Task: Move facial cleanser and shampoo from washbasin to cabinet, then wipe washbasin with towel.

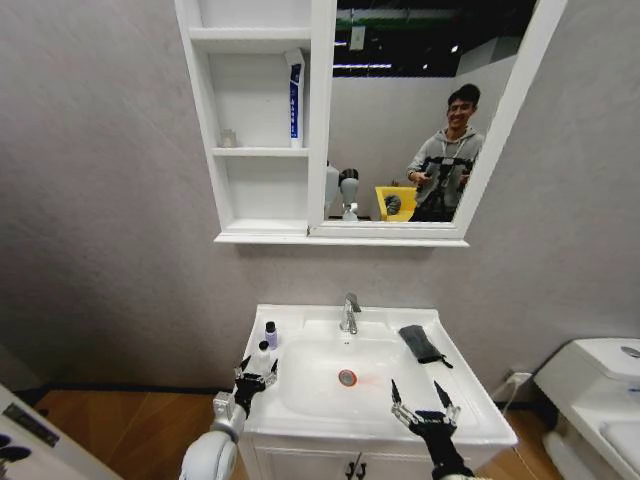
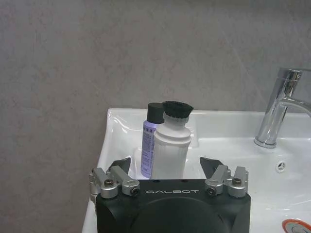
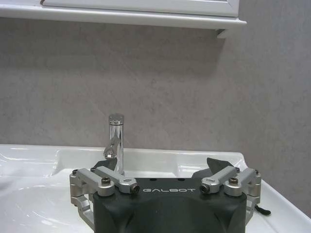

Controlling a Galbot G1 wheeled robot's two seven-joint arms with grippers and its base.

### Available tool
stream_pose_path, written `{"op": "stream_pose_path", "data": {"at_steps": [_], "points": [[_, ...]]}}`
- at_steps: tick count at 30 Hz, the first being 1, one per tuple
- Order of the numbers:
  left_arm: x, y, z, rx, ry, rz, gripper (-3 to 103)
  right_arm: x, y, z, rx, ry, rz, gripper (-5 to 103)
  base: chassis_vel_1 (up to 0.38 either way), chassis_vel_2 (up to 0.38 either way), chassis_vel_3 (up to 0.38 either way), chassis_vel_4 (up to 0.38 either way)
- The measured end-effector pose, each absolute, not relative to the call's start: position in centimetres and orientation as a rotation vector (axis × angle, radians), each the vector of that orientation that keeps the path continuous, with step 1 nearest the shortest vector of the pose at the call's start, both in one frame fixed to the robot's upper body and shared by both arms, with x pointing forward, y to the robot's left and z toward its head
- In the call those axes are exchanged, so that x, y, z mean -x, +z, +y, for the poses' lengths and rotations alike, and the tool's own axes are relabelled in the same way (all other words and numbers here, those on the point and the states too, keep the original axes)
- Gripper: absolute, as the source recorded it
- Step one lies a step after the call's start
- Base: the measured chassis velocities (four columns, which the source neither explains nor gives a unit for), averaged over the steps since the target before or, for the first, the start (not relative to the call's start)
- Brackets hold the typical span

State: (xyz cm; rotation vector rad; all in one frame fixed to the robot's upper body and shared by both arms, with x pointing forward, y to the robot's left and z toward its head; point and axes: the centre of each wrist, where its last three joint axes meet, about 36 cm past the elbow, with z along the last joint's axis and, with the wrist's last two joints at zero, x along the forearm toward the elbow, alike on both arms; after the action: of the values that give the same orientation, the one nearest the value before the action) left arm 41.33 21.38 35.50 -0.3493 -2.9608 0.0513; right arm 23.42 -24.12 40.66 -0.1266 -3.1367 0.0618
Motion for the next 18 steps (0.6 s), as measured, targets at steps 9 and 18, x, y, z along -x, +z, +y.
{"op": "stream_pose_path", "data": {"at_steps": [9, 18], "points": [[-42.4, 35.0, 21.8, 0.372, 0.008, -2.964, 47, -23.4, 40.3, -24.2, 0.129, 0.065, -3.125, 100, 0.000, 0.000, 0.000, 0.000], [-42.3, 37.2, 23.4, 0.393, -0.013, -3.003, 30, -23.5, 40.7, -24.3, 0.122, 0.060, -3.120, 100, 0.000, 0.000, 0.000, 0.000]]}}
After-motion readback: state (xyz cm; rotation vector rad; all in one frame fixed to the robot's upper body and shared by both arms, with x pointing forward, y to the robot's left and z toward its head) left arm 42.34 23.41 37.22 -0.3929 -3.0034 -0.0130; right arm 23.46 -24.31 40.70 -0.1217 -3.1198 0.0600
